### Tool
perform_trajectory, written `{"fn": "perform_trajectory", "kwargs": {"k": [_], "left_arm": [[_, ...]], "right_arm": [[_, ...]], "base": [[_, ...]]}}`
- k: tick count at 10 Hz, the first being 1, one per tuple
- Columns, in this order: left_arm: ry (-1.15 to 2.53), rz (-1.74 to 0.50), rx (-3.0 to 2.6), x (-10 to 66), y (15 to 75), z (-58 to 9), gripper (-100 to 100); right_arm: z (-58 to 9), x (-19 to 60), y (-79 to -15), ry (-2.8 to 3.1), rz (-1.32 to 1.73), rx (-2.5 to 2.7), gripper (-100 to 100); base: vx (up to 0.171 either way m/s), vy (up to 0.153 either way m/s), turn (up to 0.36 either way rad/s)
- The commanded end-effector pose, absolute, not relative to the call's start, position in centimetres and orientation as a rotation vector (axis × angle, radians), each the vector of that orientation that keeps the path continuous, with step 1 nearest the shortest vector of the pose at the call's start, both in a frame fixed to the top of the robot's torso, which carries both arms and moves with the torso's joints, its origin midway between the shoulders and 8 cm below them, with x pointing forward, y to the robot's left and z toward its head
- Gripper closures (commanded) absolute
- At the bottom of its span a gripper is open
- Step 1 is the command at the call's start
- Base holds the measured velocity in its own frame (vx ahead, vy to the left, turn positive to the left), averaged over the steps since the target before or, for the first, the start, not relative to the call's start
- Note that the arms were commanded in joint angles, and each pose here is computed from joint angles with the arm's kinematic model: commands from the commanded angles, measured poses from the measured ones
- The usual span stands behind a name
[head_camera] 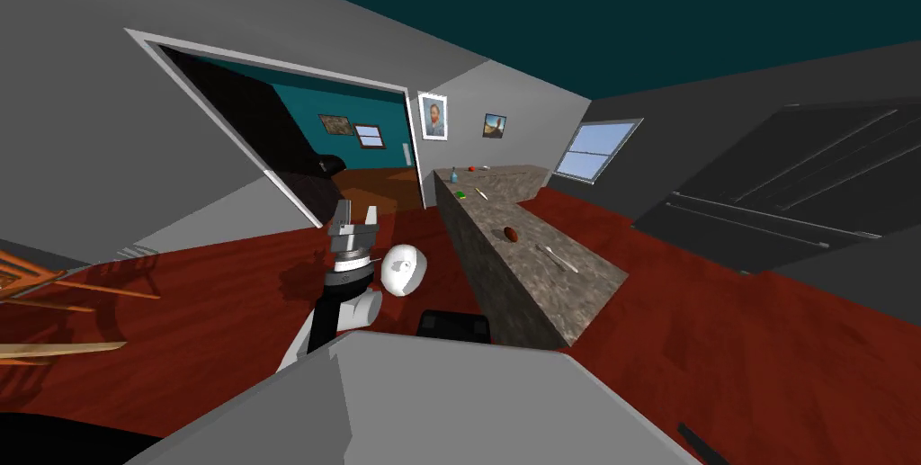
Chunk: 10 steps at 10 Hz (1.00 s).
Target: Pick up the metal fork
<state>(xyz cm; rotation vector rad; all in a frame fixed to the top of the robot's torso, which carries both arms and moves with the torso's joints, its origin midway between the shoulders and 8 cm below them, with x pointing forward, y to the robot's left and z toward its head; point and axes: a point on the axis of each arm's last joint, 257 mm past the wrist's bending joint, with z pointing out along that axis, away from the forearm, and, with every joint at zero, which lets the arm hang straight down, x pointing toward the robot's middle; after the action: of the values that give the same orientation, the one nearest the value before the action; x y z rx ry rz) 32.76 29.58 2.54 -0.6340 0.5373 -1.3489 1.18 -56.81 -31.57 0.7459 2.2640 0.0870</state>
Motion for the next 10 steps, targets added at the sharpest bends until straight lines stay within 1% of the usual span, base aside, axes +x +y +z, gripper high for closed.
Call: {"fn": "perform_trajectory", "kwargs": {"k": [1, 3, 5, 7, 10], "left_arm": [[0.537, -1.349, -0.634, 32.8, 29.6, 2.5, 0], [0.537, -1.349, -0.634, 32.8, 29.6, 2.5, 0], [0.537, -1.349, -0.634, 32.8, 29.6, 2.5, 0], [0.537, -1.349, -0.634, 32.8, 29.6, 2.5, 0], [0.537, -1.349, -0.634, 32.8, 29.6, 2.5, 0]], "right_arm": [[-31.9, -1.8, -58.2, 2.365, 0.021, 0.705, -100], [-32.1, -4.3, -59.7, 2.435, -0.037, 0.686, -100], [-32.2, -7.8, -61.3, 2.556, -0.109, 0.620, -100], [-32.1, -9.3, -62.0, 2.611, -0.137, 0.585, -100], [-32.1, -10.7, -62.5, 2.662, -0.160, 0.549, -100]], "base": [[0.067, -0.007, 0.399], [0.065, -0.011, 0.379], [0.127, -0.013, 0.467], [0.099, -0.018, 0.328], [0.079, -0.015, 0.190]]}}
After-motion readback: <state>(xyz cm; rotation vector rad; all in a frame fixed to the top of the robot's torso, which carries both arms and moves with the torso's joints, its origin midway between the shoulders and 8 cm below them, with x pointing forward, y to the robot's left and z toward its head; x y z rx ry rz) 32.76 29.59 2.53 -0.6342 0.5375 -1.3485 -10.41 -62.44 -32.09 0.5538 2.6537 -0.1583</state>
